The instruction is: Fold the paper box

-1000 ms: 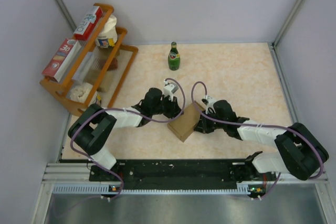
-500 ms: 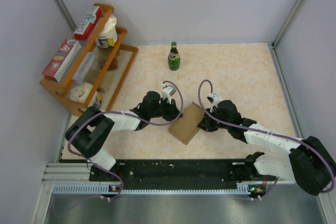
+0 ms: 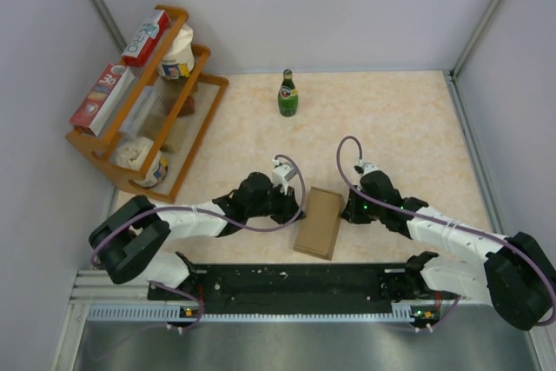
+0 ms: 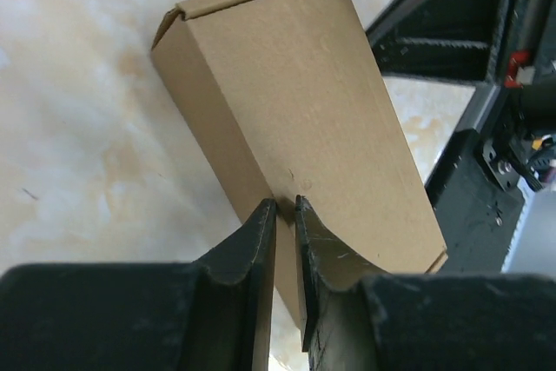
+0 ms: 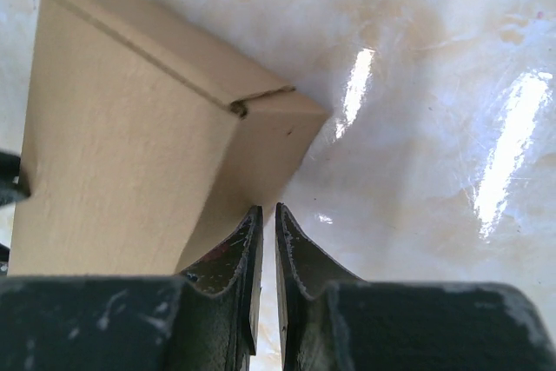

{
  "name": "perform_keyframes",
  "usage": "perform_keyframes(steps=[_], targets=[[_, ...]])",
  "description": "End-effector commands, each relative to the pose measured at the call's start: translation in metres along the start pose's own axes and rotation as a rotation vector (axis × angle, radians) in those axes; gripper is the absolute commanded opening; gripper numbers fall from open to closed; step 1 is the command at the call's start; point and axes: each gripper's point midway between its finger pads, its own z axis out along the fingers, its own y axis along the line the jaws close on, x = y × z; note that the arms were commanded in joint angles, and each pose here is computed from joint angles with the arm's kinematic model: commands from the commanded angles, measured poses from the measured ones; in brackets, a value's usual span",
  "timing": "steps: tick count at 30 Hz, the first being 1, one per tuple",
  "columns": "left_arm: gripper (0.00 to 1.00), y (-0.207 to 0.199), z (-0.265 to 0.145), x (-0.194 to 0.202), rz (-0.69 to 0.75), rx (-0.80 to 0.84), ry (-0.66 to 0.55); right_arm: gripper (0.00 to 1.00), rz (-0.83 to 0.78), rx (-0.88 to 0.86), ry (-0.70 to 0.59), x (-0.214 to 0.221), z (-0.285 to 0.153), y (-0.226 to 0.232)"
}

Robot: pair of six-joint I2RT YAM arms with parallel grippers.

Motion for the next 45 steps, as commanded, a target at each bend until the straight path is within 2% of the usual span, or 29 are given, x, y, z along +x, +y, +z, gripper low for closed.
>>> perform_keyframes(steps=[1,4,6,11,12,15,17,20,27,34,42,45], targets=[[0.2,-0.005,-0.012,0.009,-0.043,-0.038,-0.009,0.1,0.018,0.032,-0.024,-0.008,0.001,0.0],[0.24,-0.001,-0.021,-0.003,-0.037,-0.091,-0.051,0.09,0.009,0.048,-0.021,-0.012,0.004,-0.001],[0.34,0.012,-0.03,-0.018,-0.036,-0.185,-0.108,0.09,0.004,0.048,-0.021,-0.015,0.005,0.001],[0.35,0.032,-0.046,-0.052,-0.006,-0.249,-0.203,0.08,0.001,0.095,-0.049,-0.021,0.007,-0.007],[0.33,0.037,-0.045,-0.054,0.003,-0.27,-0.198,0.08,0.0,0.104,-0.049,-0.022,0.008,-0.009],[0.11,0.044,-0.032,-0.059,0.039,-0.291,-0.144,0.08,0.0,0.116,-0.044,-0.023,0.01,-0.01],[0.0,0.049,-0.017,-0.053,0.048,-0.286,-0.08,0.08,-0.003,0.117,-0.034,-0.024,0.013,-0.009],[0.0,0.047,0.003,-0.044,0.049,-0.23,-0.014,0.07,-0.004,0.114,-0.028,-0.026,0.015,-0.006],[0.0,0.04,0.024,-0.035,0.016,-0.147,0.029,0.06,-0.015,0.08,-0.026,-0.031,0.019,0.002],[0.0,0.015,0.037,-0.026,0.025,-0.058,0.05,0.05,-0.016,-0.011,-0.009,-0.033,0.025,0.021],[0.0,-0.002,0.051,-0.021,0.042,-0.019,0.075,0.05,-0.027,-0.127,0.006,-0.034,0.026,0.043],[0.0,0.002,0.051,-0.02,0.044,-0.045,0.081,0.05,-0.026,-0.113,0.002,-0.035,0.025,0.041]])
